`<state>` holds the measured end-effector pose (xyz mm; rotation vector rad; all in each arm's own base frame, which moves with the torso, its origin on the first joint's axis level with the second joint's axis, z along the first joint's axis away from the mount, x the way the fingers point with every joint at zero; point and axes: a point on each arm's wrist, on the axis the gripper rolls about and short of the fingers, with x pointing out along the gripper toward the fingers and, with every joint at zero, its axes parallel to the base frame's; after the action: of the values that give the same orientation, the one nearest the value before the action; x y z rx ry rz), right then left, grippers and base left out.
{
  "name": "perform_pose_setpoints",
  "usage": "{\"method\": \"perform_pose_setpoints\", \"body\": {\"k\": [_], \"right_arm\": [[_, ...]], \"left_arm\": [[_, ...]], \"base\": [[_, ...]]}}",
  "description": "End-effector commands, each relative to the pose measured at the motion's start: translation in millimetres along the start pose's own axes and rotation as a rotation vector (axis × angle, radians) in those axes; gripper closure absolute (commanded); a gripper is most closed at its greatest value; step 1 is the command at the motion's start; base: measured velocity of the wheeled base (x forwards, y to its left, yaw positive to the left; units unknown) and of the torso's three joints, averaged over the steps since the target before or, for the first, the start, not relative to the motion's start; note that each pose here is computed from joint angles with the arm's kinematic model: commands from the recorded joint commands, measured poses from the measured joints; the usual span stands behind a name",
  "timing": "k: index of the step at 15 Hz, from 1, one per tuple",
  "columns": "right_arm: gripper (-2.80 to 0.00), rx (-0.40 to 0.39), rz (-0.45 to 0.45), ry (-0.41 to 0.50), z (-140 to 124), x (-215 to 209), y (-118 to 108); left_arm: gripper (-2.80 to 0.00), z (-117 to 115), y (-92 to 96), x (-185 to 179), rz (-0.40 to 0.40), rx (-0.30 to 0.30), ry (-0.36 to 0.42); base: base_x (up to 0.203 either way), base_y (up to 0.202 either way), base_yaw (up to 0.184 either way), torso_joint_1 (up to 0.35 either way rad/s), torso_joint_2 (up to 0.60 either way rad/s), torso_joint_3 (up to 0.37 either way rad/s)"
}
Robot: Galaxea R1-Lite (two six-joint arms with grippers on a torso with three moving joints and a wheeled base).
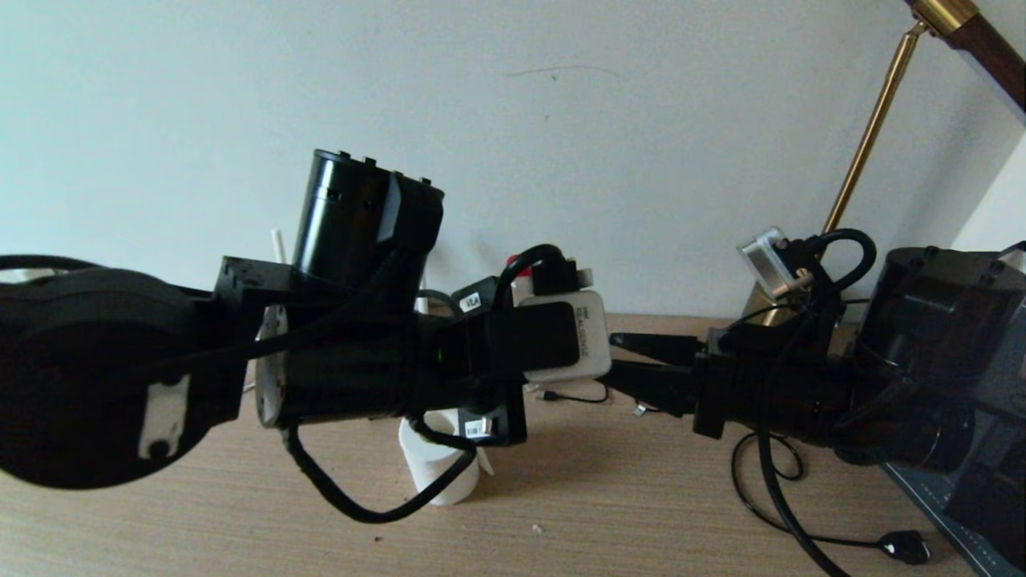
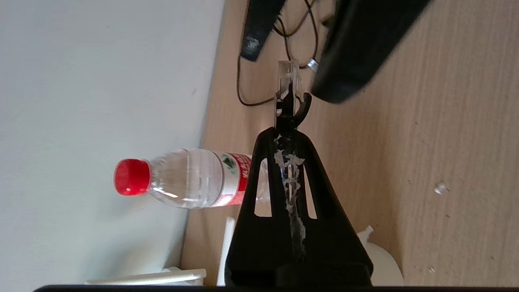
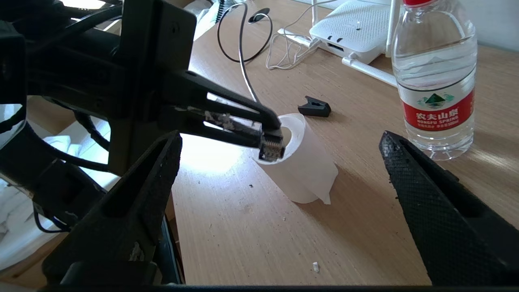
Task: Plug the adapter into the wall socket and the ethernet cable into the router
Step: Hand it to the other hand
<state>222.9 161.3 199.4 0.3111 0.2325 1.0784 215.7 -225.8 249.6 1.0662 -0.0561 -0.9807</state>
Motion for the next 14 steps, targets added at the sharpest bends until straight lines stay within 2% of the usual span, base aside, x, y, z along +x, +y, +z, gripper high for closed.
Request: {"method": "perform_pose_setpoints", "body": {"k": [1,13,14], "right_arm": [[-2.80,-0.002,0.008,-0.005,1.1,0.0,1.3],[-2.80,0.002,0.008,0.004,-2.5,-0.7,1.5],[0.00,0.002,0.010,0.005,-2.5,-0.3,1.3]], "left_arm": [[0.00,0.5,0.0,-1.1,0.003,0.006,-0.003],[0.00,4.7,-2.3,-0.7,0.001,0.014,-0.021],[0.00,4.7,-2.3,-0.7,0.002,0.014,-0.021]], "base": [[0.000,0.000,0.000,0.000,0.00,0.000],[0.000,0.000,0.000,0.000,0.00,0.000],[0.000,0.000,0.000,0.000,0.00,0.000]]}}
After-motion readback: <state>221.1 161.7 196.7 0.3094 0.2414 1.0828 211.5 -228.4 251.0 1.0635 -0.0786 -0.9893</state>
